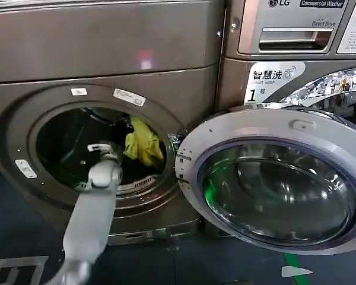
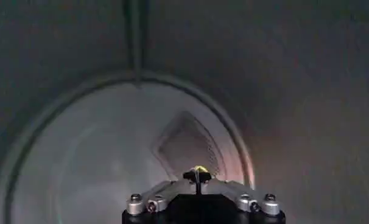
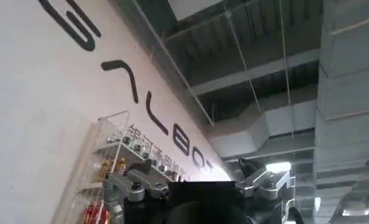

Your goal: Grasp the clothes from the dryer.

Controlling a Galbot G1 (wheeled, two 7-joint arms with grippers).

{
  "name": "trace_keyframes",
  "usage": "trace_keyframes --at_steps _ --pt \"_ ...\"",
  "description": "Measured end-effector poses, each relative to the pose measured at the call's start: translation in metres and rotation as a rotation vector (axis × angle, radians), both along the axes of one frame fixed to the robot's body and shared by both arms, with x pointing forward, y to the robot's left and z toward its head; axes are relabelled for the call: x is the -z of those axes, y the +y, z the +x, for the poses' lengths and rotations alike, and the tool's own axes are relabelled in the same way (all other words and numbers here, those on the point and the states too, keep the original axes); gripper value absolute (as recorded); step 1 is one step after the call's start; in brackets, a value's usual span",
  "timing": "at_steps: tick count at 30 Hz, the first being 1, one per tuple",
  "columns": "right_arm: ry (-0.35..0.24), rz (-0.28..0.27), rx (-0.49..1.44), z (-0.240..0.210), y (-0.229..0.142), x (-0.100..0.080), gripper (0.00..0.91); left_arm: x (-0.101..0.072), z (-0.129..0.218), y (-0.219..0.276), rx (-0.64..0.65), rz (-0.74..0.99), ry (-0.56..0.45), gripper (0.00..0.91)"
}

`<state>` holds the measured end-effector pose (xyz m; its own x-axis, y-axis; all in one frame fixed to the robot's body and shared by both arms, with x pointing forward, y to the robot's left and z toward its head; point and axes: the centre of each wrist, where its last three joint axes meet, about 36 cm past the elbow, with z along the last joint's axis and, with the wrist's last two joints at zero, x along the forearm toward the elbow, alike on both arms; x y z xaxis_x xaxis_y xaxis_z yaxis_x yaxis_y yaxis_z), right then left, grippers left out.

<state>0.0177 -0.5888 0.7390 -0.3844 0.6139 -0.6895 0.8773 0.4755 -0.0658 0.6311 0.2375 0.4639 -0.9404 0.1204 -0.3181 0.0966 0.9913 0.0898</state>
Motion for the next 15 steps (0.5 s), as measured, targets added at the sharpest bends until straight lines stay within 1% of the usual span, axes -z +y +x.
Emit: trace_keyframes --at_steps 3,7,11,15 --pt "0.0 -0.007 0.002 0.0 0.002 -0.002 0.907 0.006 -0.024 -0.002 -0.066 -0.019 -0.023 0.0" --pt "-0.003 -0.01 0.0 0.001 0.005 -0.004 0.907 0.014 -0.052 0.0 -0.132 -0.021 -0.019 0.0" --pt "-0.014 -0.013 -0.007 0.001 0.005 -0.003 0.907 0.015 -0.066 0.007 -0.166 -0.001 0.003 0.0" --pt "-0.021 -0.016 -0.008 0.0 0.005 -0.003 0.907 0.013 -0.07 0.011 -0.163 0.024 0.026 0.0"
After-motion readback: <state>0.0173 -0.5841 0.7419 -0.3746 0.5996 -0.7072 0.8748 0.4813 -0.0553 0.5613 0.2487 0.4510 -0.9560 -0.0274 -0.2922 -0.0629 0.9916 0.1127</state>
